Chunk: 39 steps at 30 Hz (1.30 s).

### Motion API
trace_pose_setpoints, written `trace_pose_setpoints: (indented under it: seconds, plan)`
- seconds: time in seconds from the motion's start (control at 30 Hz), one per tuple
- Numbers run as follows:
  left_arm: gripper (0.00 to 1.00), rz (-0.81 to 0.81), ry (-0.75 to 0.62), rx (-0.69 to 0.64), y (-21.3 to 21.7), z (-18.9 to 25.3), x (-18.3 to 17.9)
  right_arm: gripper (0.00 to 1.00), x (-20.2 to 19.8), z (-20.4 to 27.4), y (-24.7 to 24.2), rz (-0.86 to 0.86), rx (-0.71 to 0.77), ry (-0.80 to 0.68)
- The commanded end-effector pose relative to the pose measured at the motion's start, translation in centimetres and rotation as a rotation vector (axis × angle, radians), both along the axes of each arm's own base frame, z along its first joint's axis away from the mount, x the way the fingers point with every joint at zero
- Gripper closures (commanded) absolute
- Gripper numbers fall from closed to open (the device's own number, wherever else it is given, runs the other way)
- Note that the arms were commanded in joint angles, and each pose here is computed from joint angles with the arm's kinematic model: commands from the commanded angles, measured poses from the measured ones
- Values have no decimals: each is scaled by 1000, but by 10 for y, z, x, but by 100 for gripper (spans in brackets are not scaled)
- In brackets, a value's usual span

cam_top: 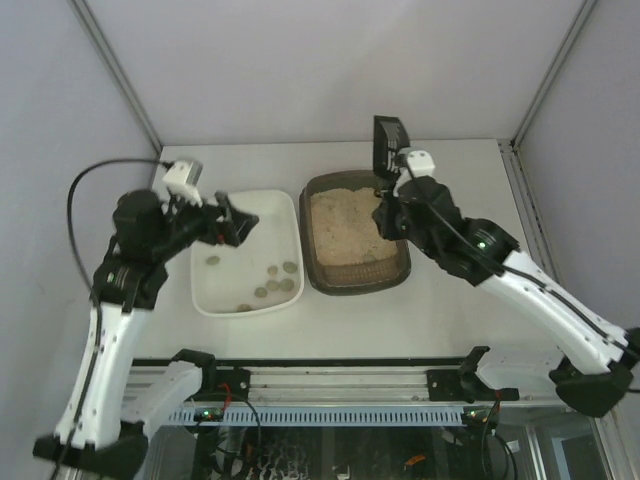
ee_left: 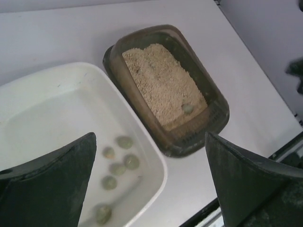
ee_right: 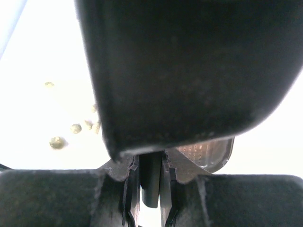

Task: Clean the litter box

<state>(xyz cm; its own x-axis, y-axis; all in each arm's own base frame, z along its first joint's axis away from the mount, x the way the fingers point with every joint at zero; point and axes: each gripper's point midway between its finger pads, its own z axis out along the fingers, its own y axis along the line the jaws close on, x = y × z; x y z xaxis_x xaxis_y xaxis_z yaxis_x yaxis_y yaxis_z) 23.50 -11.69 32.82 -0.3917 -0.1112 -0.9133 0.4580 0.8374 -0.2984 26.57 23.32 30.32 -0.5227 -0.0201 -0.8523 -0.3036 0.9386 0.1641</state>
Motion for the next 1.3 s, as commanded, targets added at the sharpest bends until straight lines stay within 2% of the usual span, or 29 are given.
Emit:
trace_pose_setpoints:
  seconds: [0.0, 0.1, 0.17, 0.27, 0.43, 0.57, 0.7, 0.87, 1.07, 1.27]
  plan:
    - [0, 129, 104, 0, -19, 10, 76, 100, -14, 2, -25, -24, 115, 20]
    - [0, 137, 170, 80, -37, 6, 109, 100, -20, 2, -54, -79, 152, 21]
    - [0, 164, 205, 126, -52, -13, 132, 100, -22, -3, -71, -127, 146, 33]
    - [0, 235, 199, 177, -72, -30, 156, 100, -26, -8, -88, -187, 131, 45]
    - [0, 416, 316, 157, -97, -64, 187, 100, -31, -11, -100, -239, 144, 52]
    - [0, 453, 321, 103, -117, -86, 209, 100, -32, -16, -103, -266, 170, 48]
    - [3, 471, 318, 82, -138, -104, 215, 100, -30, -21, -106, -285, 171, 52]
    - [3, 344, 220, 107, -195, -88, 212, 100, -31, -18, -120, -354, 166, 30]
    - [5, 204, 261, -28, -266, -81, 198, 100, -45, -1, -150, -467, 236, -32]
    - [5, 160, 317, 23, -310, -114, 193, 100, -65, -4, -166, -502, 256, -17]
